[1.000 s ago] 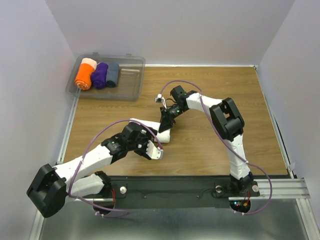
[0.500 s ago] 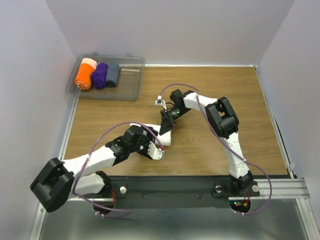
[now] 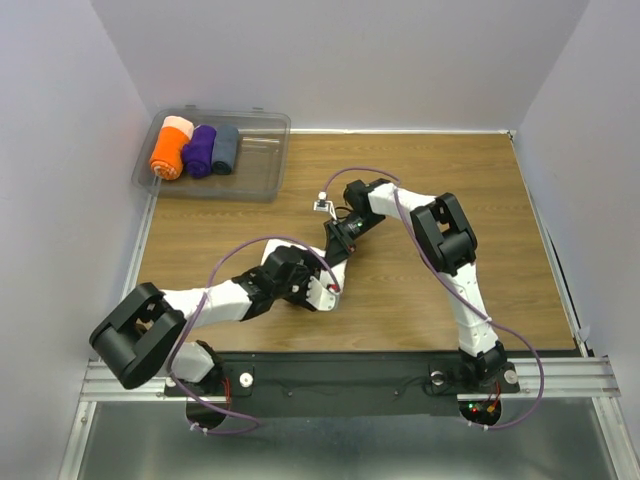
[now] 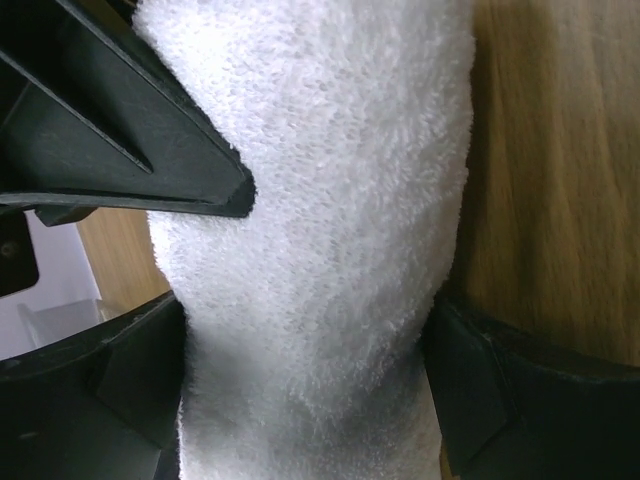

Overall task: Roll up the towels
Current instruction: Place the rolled towel into the container

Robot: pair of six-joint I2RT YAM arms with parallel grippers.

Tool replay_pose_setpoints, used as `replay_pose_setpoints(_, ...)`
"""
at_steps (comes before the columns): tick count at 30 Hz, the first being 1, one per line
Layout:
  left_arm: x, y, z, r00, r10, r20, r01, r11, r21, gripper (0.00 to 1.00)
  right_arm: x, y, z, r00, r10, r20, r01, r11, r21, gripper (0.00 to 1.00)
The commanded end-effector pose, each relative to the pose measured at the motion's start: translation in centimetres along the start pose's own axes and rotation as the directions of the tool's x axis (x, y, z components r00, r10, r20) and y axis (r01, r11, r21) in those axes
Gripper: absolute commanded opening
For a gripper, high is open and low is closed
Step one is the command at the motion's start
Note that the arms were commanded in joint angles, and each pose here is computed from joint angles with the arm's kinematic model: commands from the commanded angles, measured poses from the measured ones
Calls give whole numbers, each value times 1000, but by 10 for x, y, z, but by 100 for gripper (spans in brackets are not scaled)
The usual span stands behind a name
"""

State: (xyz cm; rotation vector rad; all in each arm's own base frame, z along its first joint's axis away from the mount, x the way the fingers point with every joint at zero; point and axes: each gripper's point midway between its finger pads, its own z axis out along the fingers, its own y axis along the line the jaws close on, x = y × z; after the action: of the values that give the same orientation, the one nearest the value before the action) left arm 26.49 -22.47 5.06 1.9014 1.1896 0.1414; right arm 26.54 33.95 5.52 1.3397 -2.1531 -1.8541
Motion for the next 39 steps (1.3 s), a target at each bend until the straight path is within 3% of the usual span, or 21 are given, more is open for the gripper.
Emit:
replay_pose_setpoints(1, 18, -16, 12, 993, -85, -83, 91, 993, 74, 91, 63, -28, 15, 974, 53, -222, -32, 995, 96, 6)
replay_pose_setpoints(3, 17, -17, 14, 995, -72, -73, 78, 994, 82, 87, 65, -27, 17, 972, 51, -229, -30, 995, 93, 6)
replay_pose_setpoints(6, 17, -23, 17, 996, -59, -71, 66, 991, 113, 70, 65, -25, 18, 972, 46, -232, -26, 996, 87, 6)
replay_pose_setpoints(7, 18, -27, 17, 996, -55, -74, 64, 990, 128, 59, 64, -25, 16, 971, 39, -234, -17, 995, 93, 6)
replay_pose_setpoints(10, 21, -36, 14, 996, -34, -84, 48, 985, 167, 40, 59, -26, 14, 970, 31, -239, -4, 994, 112, 11)
replay_pose_setpoints(11, 20, -36, 13, 996, -36, -77, 49, 985, 168, 37, 53, -28, 11, 969, 18, -245, 15, 991, 133, 15)
replay_pose_setpoints(12, 18, -39, 11, 997, -32, -72, 45, 981, 188, 30, 48, -29, 8, 970, 11, -241, 24, 989, 143, 27)
replay_pose_setpoints(13, 14, -32, 8, 997, -36, -63, 47, 984, 174, 17, 43, -32, 2, 973, 19, -230, 19, 986, 164, 33)
replay_pose_setpoints(16, 11, -34, 1, 996, -52, -69, 65, 976, 207, 5, 12, -39, -25, 987, 6, -158, 30, 974, 223, 60)
replay_pose_setpoints(18, 10, -33, -3, 992, -85, -88, 104, 967, 235, 0, -19, -43, -56, 997, -12, -74, 32, 960, 277, 92)
replay_pose_setpoints(20, 8, -29, -8, 987, -120, -109, 144, 958, 250, 0, -42, -43, -82, 999, -33, -11, 35, 948, 317, 100)
replay_pose_setpoints(26, -8, -24, -21, 939, -313, -141, 341, 900, 274, 0, -96, -22, -191, 969, -106, 224, 0, 904, 428, 100)
replay_pose_setpoints(29, -14, -13, -21, 885, -432, -174, 464, 848, 256, 0, -103, 0, -237, 939, -139, 315, -21, 890, 456, 100)
replay_pose_setpoints(34, -16, 19, -23, 699, -680, -219, 715, 665, 215, 0, -91, 35, -286, 895, -166, 415, -54, 882, 469, 100)
replay_pose_setpoints(37, -19, 73, -28, 551, -822, -145, 833, 534, 141, 0, -77, 49, -294, 888, -170, 426, -66, 872, 485, 100)
replay_pose_setpoints(39, -16, 96, -33, 489, -865, -110, 871, 477, 117, 0, -67, 54, -297, 884, -164, 438, -80, 869, 488, 100)
